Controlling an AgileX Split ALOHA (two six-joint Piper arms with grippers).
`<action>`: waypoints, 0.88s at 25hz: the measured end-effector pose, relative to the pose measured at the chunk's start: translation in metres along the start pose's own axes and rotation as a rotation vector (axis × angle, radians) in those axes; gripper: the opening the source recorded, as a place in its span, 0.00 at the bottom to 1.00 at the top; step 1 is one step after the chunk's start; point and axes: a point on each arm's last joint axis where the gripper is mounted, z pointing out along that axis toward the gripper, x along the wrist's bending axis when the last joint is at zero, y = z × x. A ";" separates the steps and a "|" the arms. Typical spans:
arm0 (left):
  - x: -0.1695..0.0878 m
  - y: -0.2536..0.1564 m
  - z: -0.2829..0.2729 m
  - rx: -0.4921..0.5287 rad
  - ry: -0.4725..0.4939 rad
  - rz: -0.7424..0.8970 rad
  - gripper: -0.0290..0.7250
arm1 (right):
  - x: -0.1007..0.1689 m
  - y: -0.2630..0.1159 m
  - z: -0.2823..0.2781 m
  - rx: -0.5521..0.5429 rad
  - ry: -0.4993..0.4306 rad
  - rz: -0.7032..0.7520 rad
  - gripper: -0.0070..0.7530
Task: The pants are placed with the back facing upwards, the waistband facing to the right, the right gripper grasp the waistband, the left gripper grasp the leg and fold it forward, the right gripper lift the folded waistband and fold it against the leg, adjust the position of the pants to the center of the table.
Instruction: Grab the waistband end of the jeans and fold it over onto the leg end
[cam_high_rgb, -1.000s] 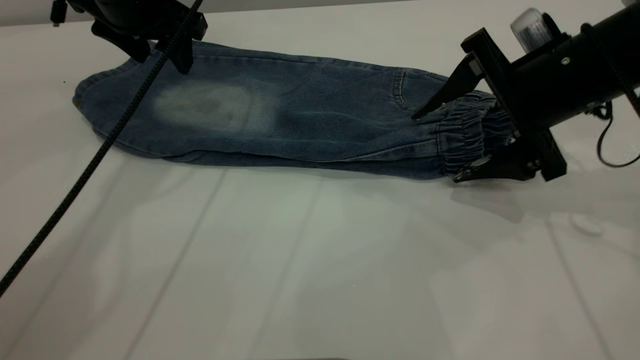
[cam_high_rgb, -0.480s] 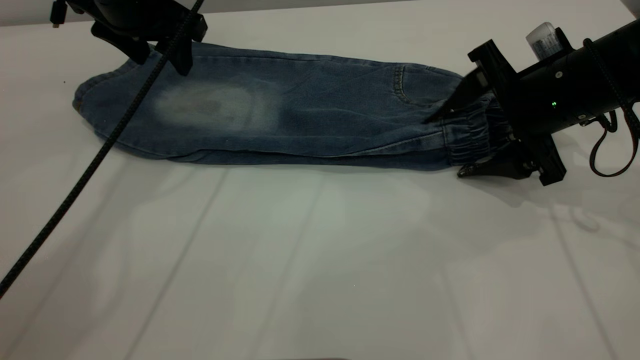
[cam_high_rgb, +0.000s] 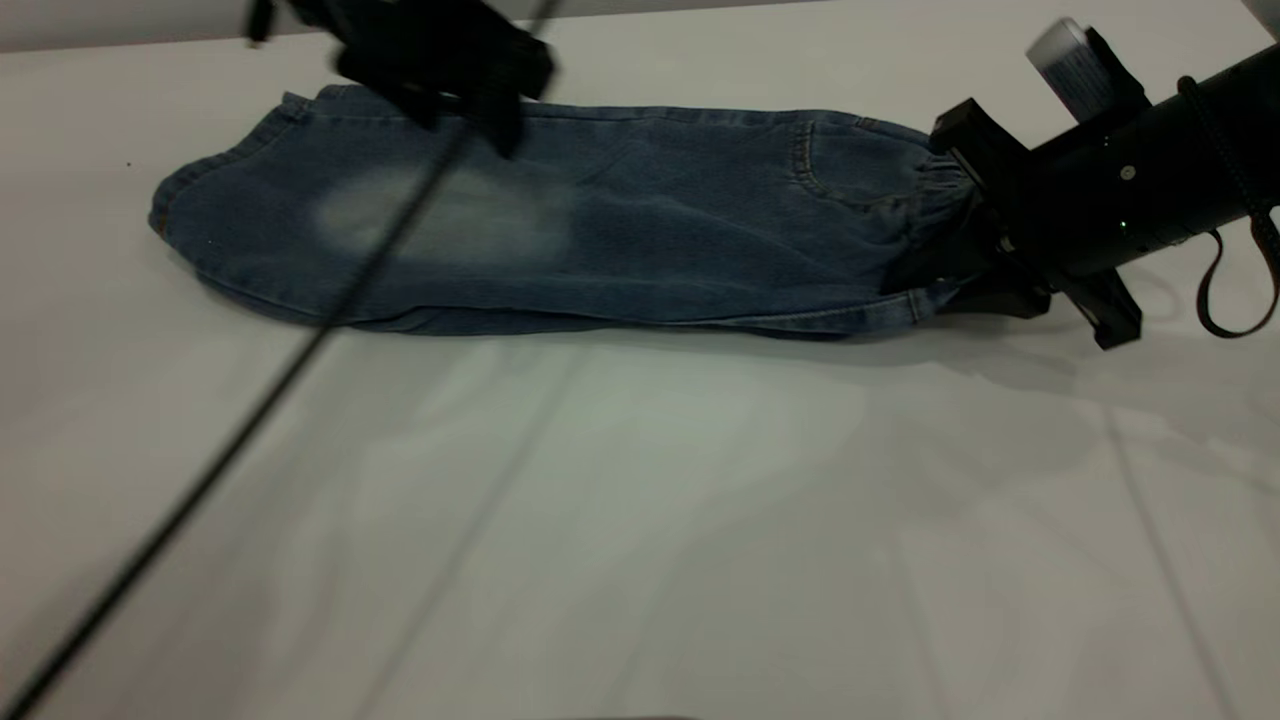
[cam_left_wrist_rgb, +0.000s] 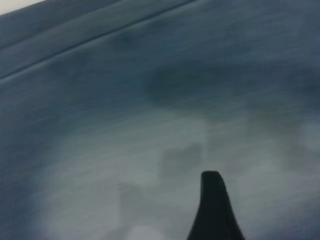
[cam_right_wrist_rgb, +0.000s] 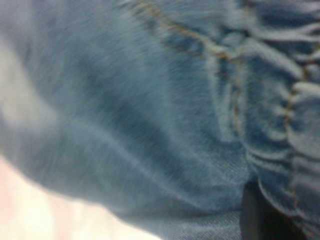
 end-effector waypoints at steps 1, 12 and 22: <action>-0.012 -0.002 0.005 0.009 -0.019 0.025 0.65 | 0.003 0.000 -0.002 0.001 0.017 -0.034 0.08; -0.102 -0.031 0.042 0.069 -0.156 0.180 0.65 | 0.063 0.007 -0.050 -0.095 0.135 -0.358 0.08; -0.139 -0.033 0.035 0.059 -0.254 0.190 0.65 | 0.090 -0.002 -0.084 -0.097 0.125 -0.614 0.08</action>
